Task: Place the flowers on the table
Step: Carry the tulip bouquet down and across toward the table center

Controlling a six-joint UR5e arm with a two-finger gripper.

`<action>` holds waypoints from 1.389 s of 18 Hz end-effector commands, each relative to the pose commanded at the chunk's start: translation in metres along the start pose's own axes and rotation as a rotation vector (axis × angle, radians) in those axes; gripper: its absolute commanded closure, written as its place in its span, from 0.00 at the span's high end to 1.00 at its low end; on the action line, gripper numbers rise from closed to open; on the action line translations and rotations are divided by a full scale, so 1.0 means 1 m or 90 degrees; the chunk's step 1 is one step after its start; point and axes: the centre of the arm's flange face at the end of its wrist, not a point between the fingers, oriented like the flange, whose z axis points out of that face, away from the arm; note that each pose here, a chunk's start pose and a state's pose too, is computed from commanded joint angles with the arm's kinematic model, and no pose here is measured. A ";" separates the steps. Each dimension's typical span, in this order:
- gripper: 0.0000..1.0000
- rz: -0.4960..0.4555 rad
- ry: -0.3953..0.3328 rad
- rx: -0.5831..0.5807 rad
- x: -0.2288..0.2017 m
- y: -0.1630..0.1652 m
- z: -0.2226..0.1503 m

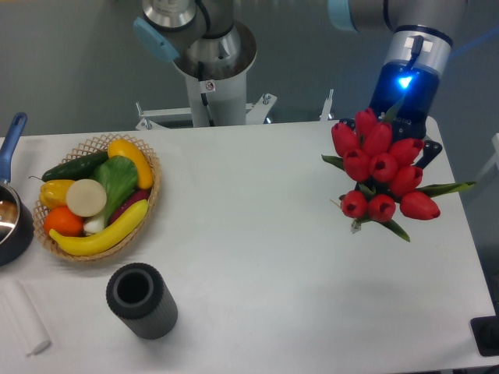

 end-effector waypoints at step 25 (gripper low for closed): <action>0.36 0.302 0.123 -0.484 0.114 0.072 0.146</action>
